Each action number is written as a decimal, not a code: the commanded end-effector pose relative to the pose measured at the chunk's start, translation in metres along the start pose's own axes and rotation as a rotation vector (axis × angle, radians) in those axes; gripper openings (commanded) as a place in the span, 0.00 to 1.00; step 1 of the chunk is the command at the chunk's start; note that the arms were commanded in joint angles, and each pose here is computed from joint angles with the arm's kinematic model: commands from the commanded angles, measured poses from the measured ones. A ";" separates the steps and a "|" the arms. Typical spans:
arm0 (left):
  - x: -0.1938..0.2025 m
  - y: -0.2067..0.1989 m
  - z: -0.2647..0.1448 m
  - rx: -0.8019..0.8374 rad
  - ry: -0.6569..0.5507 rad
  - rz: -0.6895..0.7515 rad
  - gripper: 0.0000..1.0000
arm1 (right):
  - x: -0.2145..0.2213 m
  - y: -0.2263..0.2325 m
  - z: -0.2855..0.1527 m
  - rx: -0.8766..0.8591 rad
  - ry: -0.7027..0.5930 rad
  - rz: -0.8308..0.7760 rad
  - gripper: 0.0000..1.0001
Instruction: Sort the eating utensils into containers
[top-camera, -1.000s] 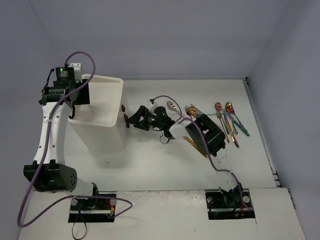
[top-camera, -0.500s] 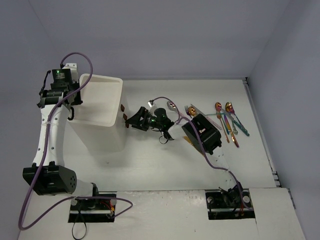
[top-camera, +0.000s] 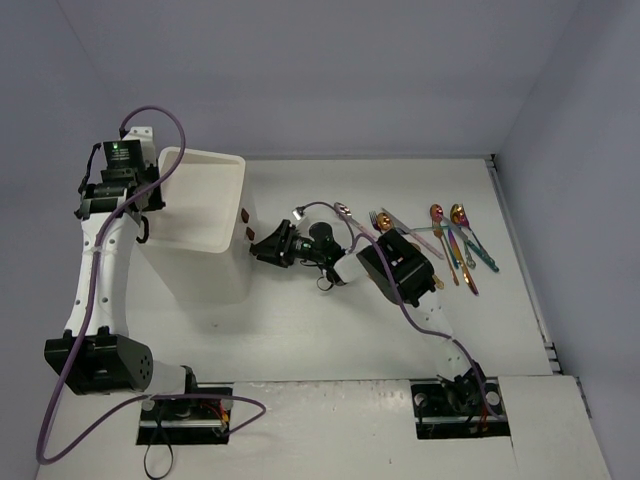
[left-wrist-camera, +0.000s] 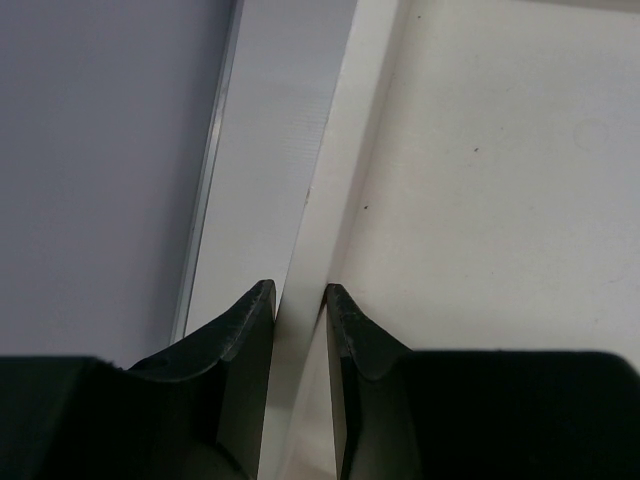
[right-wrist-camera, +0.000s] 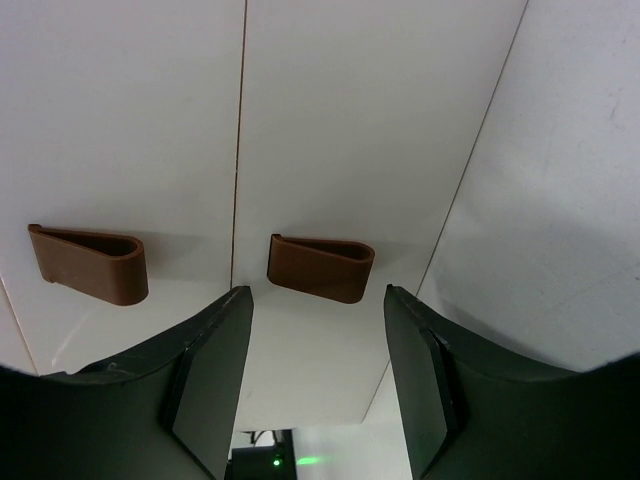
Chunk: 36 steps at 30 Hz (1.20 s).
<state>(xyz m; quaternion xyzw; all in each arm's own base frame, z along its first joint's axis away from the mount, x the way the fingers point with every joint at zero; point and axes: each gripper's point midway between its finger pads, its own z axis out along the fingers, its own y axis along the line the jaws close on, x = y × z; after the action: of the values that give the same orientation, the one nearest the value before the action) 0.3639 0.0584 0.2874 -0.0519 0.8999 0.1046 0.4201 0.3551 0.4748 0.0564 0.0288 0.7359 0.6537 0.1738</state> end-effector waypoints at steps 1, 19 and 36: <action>-0.008 -0.022 -0.008 0.101 -0.045 -0.056 0.09 | 0.009 0.094 0.006 -0.340 0.012 -0.166 0.52; -0.008 -0.022 -0.012 0.107 -0.052 -0.054 0.03 | -0.004 0.125 -0.001 -0.498 -0.028 -0.232 0.44; -0.006 -0.022 -0.012 0.106 -0.048 -0.054 0.01 | -0.013 0.141 -0.014 -0.558 -0.069 -0.302 0.01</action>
<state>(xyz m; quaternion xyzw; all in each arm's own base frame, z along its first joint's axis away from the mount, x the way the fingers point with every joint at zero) 0.3627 0.0621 0.2875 -0.0579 0.8975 0.1095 0.4233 0.3571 0.4844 0.0625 0.0296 0.7191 0.6815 0.1329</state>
